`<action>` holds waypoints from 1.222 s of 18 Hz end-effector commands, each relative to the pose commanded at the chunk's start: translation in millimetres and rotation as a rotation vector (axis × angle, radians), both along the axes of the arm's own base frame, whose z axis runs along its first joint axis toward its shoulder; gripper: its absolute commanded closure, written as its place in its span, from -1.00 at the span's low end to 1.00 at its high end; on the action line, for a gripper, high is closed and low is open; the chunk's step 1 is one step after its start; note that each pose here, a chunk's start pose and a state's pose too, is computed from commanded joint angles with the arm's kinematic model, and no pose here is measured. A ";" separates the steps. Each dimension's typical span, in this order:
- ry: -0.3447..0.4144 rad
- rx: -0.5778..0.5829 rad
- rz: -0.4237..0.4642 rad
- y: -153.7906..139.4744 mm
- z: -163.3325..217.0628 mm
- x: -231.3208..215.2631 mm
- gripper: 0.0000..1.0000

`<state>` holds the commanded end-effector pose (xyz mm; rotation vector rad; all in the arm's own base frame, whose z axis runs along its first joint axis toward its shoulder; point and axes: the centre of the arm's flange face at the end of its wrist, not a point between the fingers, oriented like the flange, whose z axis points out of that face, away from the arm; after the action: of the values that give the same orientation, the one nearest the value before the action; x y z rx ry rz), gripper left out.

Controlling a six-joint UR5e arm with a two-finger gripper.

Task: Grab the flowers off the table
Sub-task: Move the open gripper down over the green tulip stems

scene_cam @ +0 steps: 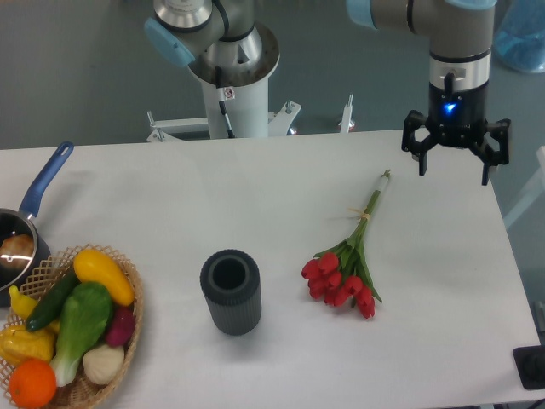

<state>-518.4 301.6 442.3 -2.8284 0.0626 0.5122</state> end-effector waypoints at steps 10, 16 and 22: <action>-0.064 -0.001 0.005 -2.1 -30.9 12.2 -1.00; -0.139 -0.024 0.029 -4.6 -64.7 14.6 -1.00; -0.266 -0.062 0.019 -0.2 -136.1 12.5 -1.00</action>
<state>-505.9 301.4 306.2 -2.9326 0.0006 0.1367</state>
